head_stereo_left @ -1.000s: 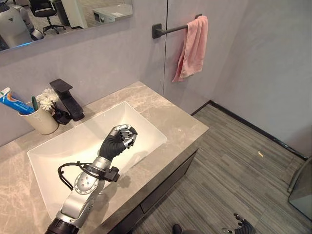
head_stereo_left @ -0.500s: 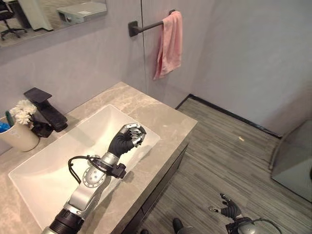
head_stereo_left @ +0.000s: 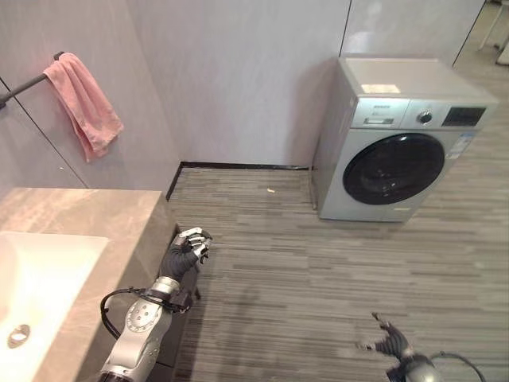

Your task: Put brush and paste in cup on sink, flatten towel.

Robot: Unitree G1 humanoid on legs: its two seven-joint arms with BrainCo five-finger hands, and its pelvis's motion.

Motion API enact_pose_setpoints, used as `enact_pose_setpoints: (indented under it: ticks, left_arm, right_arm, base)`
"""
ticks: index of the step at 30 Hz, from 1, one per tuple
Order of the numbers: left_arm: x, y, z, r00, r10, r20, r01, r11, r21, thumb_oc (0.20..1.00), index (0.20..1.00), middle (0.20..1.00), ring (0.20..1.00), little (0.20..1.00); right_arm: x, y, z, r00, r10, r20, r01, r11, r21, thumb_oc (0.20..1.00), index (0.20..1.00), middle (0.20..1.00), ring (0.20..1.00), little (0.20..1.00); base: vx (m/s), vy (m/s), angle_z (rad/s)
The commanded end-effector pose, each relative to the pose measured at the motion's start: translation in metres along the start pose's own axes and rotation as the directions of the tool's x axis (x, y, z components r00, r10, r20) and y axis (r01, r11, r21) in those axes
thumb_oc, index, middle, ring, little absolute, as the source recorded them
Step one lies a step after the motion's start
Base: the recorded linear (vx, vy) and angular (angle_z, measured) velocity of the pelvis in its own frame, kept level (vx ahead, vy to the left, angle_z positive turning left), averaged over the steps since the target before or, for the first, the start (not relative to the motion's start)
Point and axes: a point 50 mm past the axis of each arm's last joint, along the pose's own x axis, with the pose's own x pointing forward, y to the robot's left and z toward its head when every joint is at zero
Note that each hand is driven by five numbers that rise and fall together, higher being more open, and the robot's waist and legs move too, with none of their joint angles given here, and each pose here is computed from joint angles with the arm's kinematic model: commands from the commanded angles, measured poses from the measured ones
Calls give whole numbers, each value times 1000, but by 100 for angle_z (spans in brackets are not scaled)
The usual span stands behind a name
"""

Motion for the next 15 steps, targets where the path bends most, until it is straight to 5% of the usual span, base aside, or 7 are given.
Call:
enact_pose_setpoints:
  ticks: [1,2,3,4,9,12,15]
  left_arm:
    - [11,5,17,999,8,54,-15,993,113,344,344,344,344,344]
    - [10,7,2,999,33,-14,-30,989,145,589,589,589,589,589]
    - [9,10,-7,996,63,-59,-51,979,196,940,940,940,940,940]
    - [7,14,-13,993,90,-82,-67,966,249,1000,1000,1000,1000,1000]
    - [-16,28,-64,928,193,-320,-68,929,364,1000,1000,1000,1000,1000]
    - [-52,33,-123,763,289,-579,-75,928,364,1000,1000,1000,1000,1000]
    - [-61,32,-135,716,304,-629,-57,923,381,1000,1000,1000,1000,1000]
  right_arm:
    - [17,-17,35,992,-73,101,62,993,105,1000,1000,1000,1000,1000]
    - [18,-15,33,994,-73,85,59,986,154,1000,1000,1000,1000,1000]
    - [19,-12,30,995,-76,60,63,977,203,1000,1000,1000,1000,1000]
    - [20,-7,25,997,-70,30,60,965,255,1000,1000,1000,1000,1000]
    - [26,16,18,998,28,-52,-14,970,242,1000,1000,1000,1000,1000]
    - [23,36,4,984,121,-133,-86,967,242,1000,1000,1000,1000,1000]
    - [22,45,1,976,151,-154,-112,965,237,1000,1000,1000,1000,1000]
  base:
    - [-6,-69,-17]
    - [2,-83,-16]
    - [12,-50,-12]
    - [35,-31,5]
    - [67,33,-9]
    - [89,64,-39]
    - [51,52,-23]
